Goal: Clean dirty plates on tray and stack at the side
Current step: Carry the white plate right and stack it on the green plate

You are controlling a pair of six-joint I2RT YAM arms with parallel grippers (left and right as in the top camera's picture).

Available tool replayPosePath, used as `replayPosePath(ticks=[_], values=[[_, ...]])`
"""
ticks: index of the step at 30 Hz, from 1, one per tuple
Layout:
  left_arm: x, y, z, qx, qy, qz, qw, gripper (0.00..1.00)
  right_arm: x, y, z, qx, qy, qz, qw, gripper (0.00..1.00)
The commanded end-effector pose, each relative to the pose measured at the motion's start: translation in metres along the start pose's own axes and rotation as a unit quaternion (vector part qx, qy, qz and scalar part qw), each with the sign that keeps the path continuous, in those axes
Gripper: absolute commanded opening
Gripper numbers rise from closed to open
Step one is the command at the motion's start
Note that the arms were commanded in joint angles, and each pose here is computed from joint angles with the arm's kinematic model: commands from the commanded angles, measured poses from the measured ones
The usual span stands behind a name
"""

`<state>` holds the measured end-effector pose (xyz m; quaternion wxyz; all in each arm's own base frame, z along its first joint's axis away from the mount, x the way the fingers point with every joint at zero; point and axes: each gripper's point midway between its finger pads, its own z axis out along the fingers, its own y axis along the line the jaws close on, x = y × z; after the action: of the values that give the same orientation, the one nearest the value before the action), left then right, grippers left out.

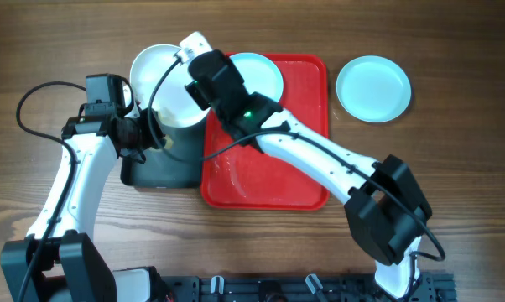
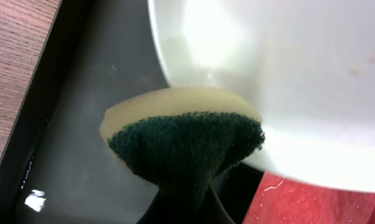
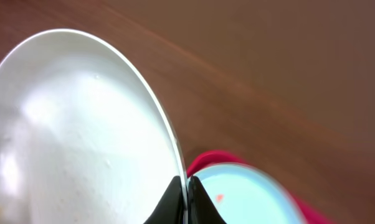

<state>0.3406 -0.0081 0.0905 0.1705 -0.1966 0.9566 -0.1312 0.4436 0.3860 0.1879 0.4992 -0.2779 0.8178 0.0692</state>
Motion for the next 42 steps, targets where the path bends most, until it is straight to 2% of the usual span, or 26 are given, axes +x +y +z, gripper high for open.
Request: replayPosePath(ticks=[1, 7, 12, 19, 22, 25, 31, 37, 42], values=[[0.003, 0.002, 0.004, -0.002, 0.007, -0.007, 1.0, 0.04, 0.003, 0.021, 0.003, -0.096, 0.02, 0.114, 0.989, 0.04], [0.003, 0.002, 0.004, -0.002, 0.007, -0.007, 1.0, 0.04, 0.009, 0.021, 0.002, -0.175, 0.05, 0.186, 0.965, 0.04], [0.003, 0.002, 0.004, -0.002, 0.007, -0.007, 1.0, 0.04, 0.004, 0.004, -0.005, -0.197, 0.063, 0.256, 0.944, 0.04], [0.002, 0.002, 0.004, -0.001, 0.003, -0.006, 1.0, 0.04, -0.002, -0.054, -0.055, -0.16, 0.092, 0.278, 0.943, 0.04], [0.001, 0.002, 0.004, -0.001, 0.003, -0.006, 1.0, 0.04, 0.003, -0.08, -0.076, -0.154, 0.104, 0.256, 0.949, 0.04], [0.001, 0.002, 0.004, -0.001, 0.003, -0.004, 1.0, 0.04, 0.017, -0.11, -0.101, -0.158, 0.133, 0.272, 0.94, 0.04], [0.0, 0.001, 0.004, 0.0, 0.0, -0.001, 1.0, 0.04, 0.052, -0.183, -0.127, -0.144, 0.17, 0.368, 0.903, 0.04], [0.001, 0.002, 0.004, 0.0, 0.001, -0.002, 1.0, 0.04, 0.102, -0.282, -0.155, -0.043, 0.177, 0.433, 0.883, 0.04], [0.001, 0.002, 0.004, 0.0, 0.002, -0.002, 1.0, 0.04, 0.159, -0.369, -0.184, 0.13, 0.196, 0.456, 0.858, 0.04]])
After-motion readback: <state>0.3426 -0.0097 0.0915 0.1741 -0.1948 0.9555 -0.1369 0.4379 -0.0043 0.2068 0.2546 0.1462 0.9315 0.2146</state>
